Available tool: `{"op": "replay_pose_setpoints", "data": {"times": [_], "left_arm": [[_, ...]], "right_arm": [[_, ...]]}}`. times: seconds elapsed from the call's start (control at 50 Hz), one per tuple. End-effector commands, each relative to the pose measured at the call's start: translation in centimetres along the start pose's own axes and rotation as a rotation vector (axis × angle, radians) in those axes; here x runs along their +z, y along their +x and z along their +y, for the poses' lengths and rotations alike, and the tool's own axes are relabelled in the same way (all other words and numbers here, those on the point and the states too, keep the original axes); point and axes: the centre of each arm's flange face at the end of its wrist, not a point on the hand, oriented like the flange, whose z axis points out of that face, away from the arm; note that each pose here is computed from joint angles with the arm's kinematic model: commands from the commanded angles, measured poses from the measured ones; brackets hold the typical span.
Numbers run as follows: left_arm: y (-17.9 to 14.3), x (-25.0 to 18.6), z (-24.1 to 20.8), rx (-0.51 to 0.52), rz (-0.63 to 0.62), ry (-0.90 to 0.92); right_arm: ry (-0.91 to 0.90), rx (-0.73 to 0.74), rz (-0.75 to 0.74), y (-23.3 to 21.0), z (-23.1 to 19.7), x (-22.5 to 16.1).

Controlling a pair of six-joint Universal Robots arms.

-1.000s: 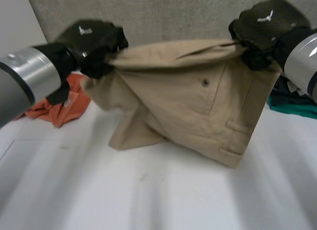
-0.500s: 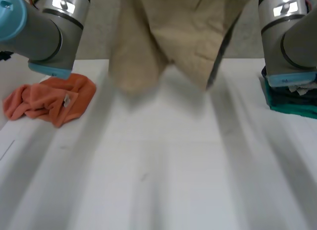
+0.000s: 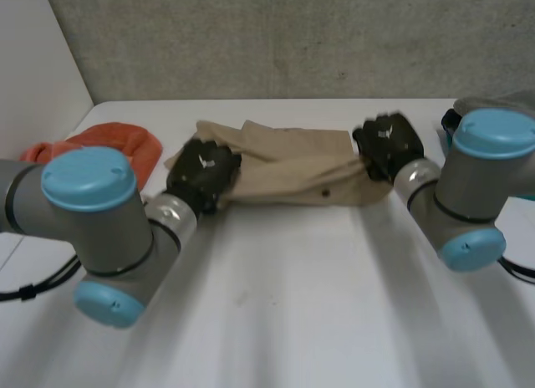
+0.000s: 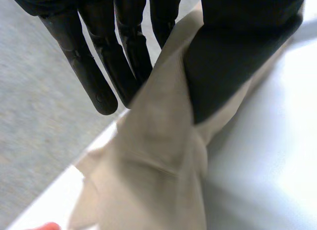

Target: Fold the laundry.

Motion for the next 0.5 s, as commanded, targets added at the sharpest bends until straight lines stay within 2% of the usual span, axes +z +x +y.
{"op": "replay_pose_setpoints", "data": {"times": [0.02,0.18,0.36,0.5], "left_arm": [[-0.4,-2.9,-1.4,-0.011,0.034,-0.056],[-4.4,-4.3,-0.1,-0.046,-0.041,-0.112],[-4.8,-4.7,2.9,-0.185,0.087,-0.151],[-5.4,-3.9,4.0,-0.202,0.081,-0.154]], "right_arm": [[-0.093,-0.026,-0.049,-0.9,1.0,-3.2],[-0.127,-0.002,-0.078,-1.5,1.3,-6.3],[-0.159,0.024,-0.098,-2.1,2.2,-7.0],[-0.168,0.028,-0.087,-1.7,2.5,-6.9]]}}
